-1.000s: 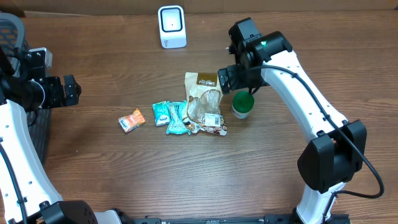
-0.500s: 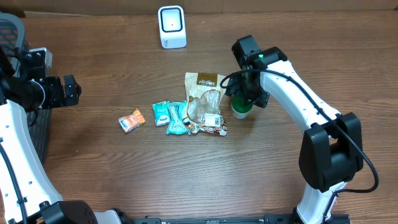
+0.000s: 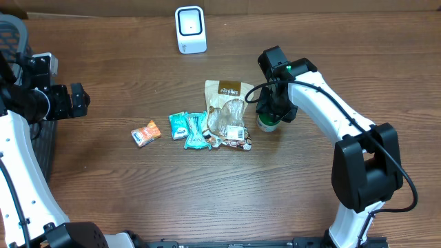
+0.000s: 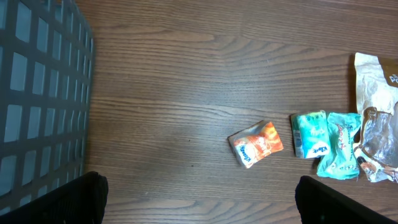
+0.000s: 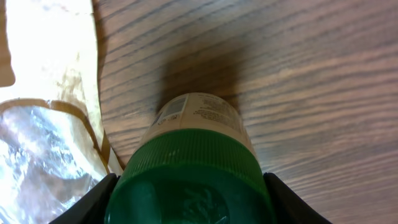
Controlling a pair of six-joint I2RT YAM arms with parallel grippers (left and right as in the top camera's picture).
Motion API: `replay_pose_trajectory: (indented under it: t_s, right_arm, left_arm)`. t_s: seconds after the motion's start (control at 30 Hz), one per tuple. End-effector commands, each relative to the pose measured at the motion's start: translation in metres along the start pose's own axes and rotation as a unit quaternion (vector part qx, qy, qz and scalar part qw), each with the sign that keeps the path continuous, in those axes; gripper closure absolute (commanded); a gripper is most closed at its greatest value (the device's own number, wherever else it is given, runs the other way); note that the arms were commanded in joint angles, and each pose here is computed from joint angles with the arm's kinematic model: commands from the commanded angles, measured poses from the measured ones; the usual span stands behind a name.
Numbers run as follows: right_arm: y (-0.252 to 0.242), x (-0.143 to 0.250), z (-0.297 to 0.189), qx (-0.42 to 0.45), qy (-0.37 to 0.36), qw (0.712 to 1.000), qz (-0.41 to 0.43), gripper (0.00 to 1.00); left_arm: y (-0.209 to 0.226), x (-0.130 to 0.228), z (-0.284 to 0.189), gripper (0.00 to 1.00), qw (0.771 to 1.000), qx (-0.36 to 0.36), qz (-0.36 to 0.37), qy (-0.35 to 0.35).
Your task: Scan the item barcode
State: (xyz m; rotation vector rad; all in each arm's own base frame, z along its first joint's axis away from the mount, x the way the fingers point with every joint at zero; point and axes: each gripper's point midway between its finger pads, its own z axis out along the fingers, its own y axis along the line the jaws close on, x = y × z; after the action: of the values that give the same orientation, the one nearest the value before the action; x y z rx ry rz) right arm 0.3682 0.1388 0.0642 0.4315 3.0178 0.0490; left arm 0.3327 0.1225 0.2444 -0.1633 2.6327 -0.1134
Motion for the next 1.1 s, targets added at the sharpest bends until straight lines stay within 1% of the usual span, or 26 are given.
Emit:
replay_pose_trajectory:
  t_s: [0.0,0.03,0.07,0.13,0.2,0.3,0.4,0.57,0.6,0.67,0.7,0.77,0.87,0.97,1.03,1.07]
  right_arm:
    - [0.012,-0.021,-0.029,-0.022,-0.041,0.994,-0.1,0.67]
    - [0.014,-0.024,-0.036,-0.024,-0.049,0.99,-0.131,0.66]
    - [0.017,-0.028,-0.049,-0.025,-0.06,0.977,-0.203,0.64]
    - [0.017,-0.029,-0.058,-0.021,-0.065,0.957,-0.284,0.64]
    - [0.015,-0.026,-0.061,-0.015,-0.062,0.934,-0.351,0.64]
    - [0.008,-0.017,-0.06,-0.004,-0.041,0.893,-0.447,0.67]
    - [0.006,-0.012,-0.059,-0.004,-0.029,0.855,-0.518,0.68]
    - [0.023,0.002,-0.06,-0.063,-0.03,0.762,-0.644,0.68]
    - [0.027,0.005,-0.06,-0.078,-0.034,0.736,-0.671,0.67]
    - [0.031,0.009,-0.06,-0.092,-0.038,0.704,-0.703,0.65]
    - [0.032,0.009,-0.059,-0.095,-0.039,0.693,-0.713,0.64]
    - [0.033,0.008,-0.057,-0.094,-0.041,0.682,-0.724,0.64]
    - [0.032,0.008,-0.052,-0.093,-0.034,0.677,-0.729,0.61]
    - [0.028,0.012,-0.043,-0.094,-0.026,0.655,-0.75,0.6]
    - [0.026,0.013,-0.037,-0.095,-0.022,0.646,-0.758,0.6]
    - [0.025,0.012,-0.034,-0.094,-0.023,0.647,-0.756,0.6]
  left_arm:
    - [-0.004,-0.008,-0.015,0.0,0.999,-0.002,0.021,-0.025]
    - [-0.004,-0.008,-0.015,0.0,0.999,-0.002,0.02,-0.025]
    - [-0.004,-0.008,-0.015,0.01,0.999,-0.002,0.021,-0.025]
    - [-0.004,-0.008,-0.015,0.0,0.999,-0.002,0.02,-0.025]
    - [-0.004,-0.008,-0.015,0.0,0.999,-0.002,0.021,-0.025]
    - [-0.004,-0.008,-0.015,0.0,0.999,-0.002,0.021,-0.025]
    - [-0.004,-0.008,-0.015,0.0,0.999,-0.002,0.021,-0.025]
    - [-0.004,-0.008,-0.015,0.01,0.999,-0.002,0.021,-0.025]
    - [-0.004,-0.008,-0.015,0.0,0.999,-0.002,0.02,-0.025]
    - [-0.004,-0.008,-0.015,0.0,0.999,-0.002,0.021,-0.025]
    - [-0.004,-0.008,-0.015,0.0,0.999,-0.002,0.02,-0.025]
    - [-0.004,-0.008,-0.015,0.01,0.999,-0.002,0.021,-0.025]
    - [-0.004,-0.008,-0.015,0.0,0.999,-0.002,0.021,-0.025]
    - [-0.004,-0.008,-0.015,0.0,0.999,-0.002,0.02,-0.025]
    - [-0.004,-0.008,-0.015,0.01,0.999,-0.002,0.021,-0.025]
    - [-0.004,-0.008,-0.015,0.0,0.999,-0.002,0.02,-0.025]
